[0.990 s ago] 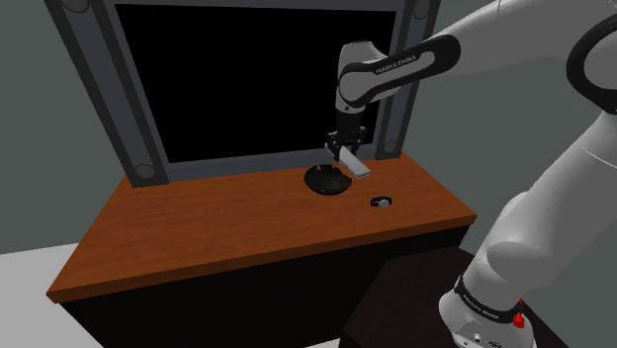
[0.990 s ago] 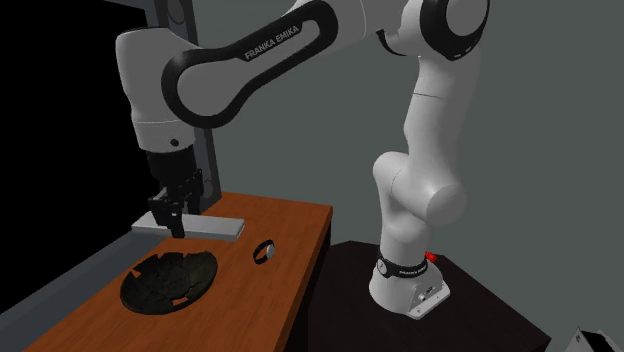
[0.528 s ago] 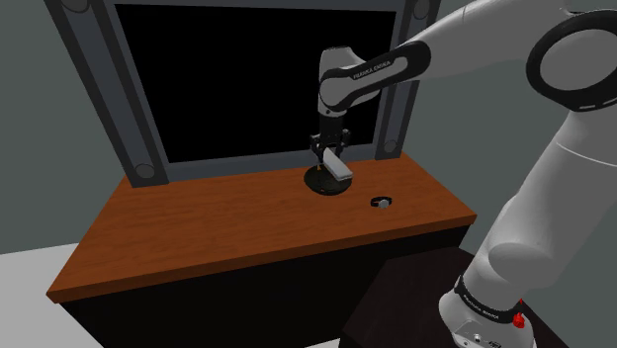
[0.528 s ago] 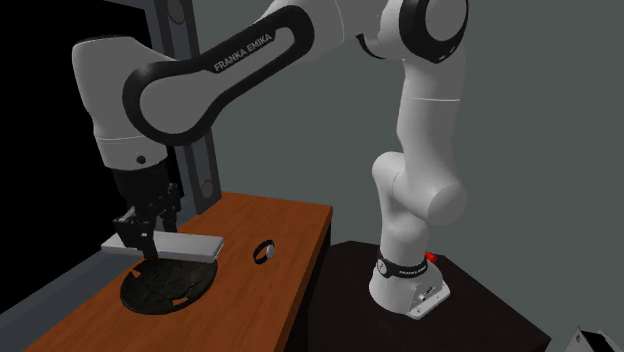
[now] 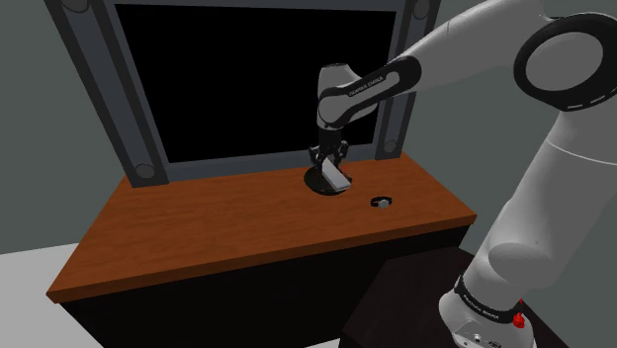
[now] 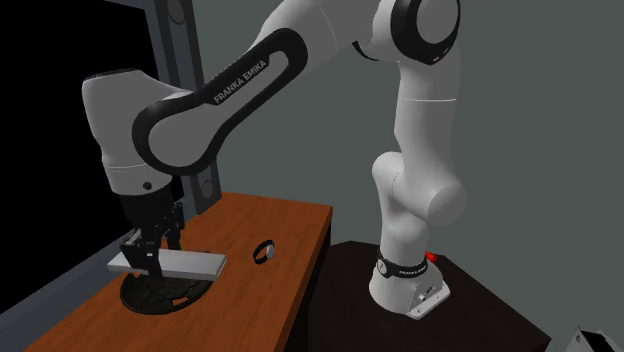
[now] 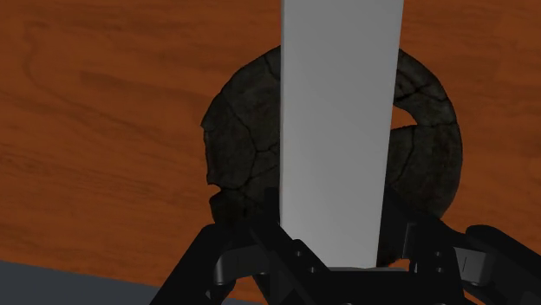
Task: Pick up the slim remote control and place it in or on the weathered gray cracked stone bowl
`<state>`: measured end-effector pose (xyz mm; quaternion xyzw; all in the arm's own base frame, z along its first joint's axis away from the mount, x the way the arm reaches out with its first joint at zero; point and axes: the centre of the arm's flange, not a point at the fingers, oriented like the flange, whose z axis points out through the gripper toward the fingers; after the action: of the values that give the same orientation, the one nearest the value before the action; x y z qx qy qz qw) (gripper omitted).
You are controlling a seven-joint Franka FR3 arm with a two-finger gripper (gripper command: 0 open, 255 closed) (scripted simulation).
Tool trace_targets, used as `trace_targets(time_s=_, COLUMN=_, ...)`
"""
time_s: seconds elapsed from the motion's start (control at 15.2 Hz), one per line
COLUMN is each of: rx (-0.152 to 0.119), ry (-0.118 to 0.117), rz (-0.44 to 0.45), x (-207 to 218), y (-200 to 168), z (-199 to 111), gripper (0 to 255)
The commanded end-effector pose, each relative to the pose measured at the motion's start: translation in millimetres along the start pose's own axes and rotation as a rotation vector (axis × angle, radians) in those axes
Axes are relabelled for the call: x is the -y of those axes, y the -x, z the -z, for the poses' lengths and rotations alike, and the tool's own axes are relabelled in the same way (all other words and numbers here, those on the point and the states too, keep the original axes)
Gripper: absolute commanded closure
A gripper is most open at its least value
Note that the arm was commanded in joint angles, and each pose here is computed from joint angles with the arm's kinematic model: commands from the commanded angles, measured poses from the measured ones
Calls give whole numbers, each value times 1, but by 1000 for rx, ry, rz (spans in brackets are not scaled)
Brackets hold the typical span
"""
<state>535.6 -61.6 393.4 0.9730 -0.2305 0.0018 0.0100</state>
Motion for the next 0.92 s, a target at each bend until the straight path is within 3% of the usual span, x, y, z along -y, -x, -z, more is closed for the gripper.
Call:
trace_targets(time_s=0.0, rx=-1, ry=0, rz=0, x=0, y=0, z=-10, gripper=255)
trace_targets(time_s=0.53, rx=-1, ry=0, rz=0, x=0, y=0, z=-17, gripper=255)
trace_targets(time_s=0.59, rx=-1, ry=0, rz=0, x=0, y=0, z=-17, gripper=0)
trace_targets(time_s=0.86, rx=-1, ry=0, rz=0, x=0, y=0, z=-17, gripper=0)
